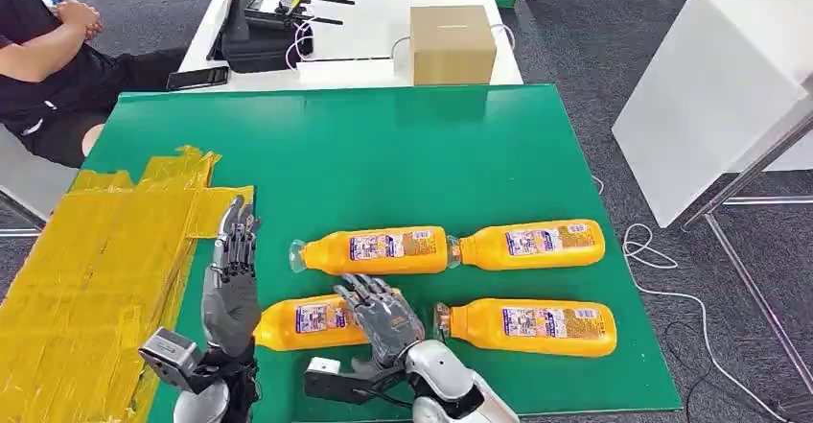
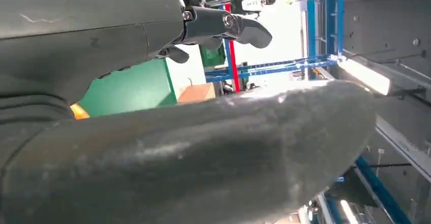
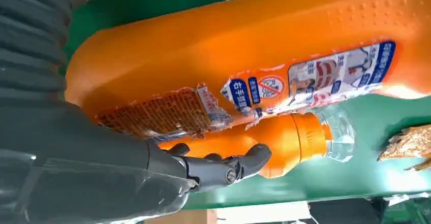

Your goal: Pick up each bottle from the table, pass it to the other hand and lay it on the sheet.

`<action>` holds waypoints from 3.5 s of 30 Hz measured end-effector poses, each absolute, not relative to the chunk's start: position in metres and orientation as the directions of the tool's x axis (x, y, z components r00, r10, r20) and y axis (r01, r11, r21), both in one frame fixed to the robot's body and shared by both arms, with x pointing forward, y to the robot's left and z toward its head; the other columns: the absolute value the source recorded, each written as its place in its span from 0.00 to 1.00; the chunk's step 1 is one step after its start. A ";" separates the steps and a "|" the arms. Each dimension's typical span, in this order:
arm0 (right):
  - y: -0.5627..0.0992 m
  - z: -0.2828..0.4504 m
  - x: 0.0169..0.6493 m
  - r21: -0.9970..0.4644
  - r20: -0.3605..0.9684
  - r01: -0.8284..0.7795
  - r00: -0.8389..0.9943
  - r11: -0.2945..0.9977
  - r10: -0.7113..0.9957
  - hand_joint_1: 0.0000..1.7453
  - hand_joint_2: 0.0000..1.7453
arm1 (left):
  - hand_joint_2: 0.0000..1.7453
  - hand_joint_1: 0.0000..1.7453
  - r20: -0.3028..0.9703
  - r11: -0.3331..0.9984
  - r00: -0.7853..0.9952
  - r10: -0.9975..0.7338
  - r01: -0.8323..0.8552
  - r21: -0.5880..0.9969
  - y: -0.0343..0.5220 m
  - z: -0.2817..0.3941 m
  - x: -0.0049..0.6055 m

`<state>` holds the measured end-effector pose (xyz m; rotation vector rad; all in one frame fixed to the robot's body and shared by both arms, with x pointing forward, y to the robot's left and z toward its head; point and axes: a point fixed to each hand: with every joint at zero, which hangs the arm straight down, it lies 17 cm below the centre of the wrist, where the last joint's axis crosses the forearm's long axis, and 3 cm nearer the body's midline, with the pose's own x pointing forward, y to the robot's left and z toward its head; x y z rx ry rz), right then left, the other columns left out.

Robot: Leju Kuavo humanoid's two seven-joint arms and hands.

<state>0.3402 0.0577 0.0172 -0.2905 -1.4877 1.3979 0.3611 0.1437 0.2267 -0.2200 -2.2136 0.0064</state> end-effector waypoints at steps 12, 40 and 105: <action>0.058 -0.016 0.356 -0.815 0.440 -0.566 -0.466 0.124 0.768 1.00 1.00 | 0.00 0.00 0.784 0.981 -0.593 0.186 0.160 -0.111 0.149 0.229 0.371; 0.079 -0.006 0.344 -0.634 0.692 -0.685 -0.294 0.359 0.659 1.00 1.00 | 0.00 0.00 0.767 0.716 -0.572 -0.291 -0.662 -0.222 0.309 0.273 0.330; 0.017 0.143 0.349 -0.237 0.938 -0.366 -0.326 0.900 0.115 1.00 1.00 | 1.00 0.00 0.695 0.729 -0.223 0.683 0.151 -0.668 0.158 0.167 0.372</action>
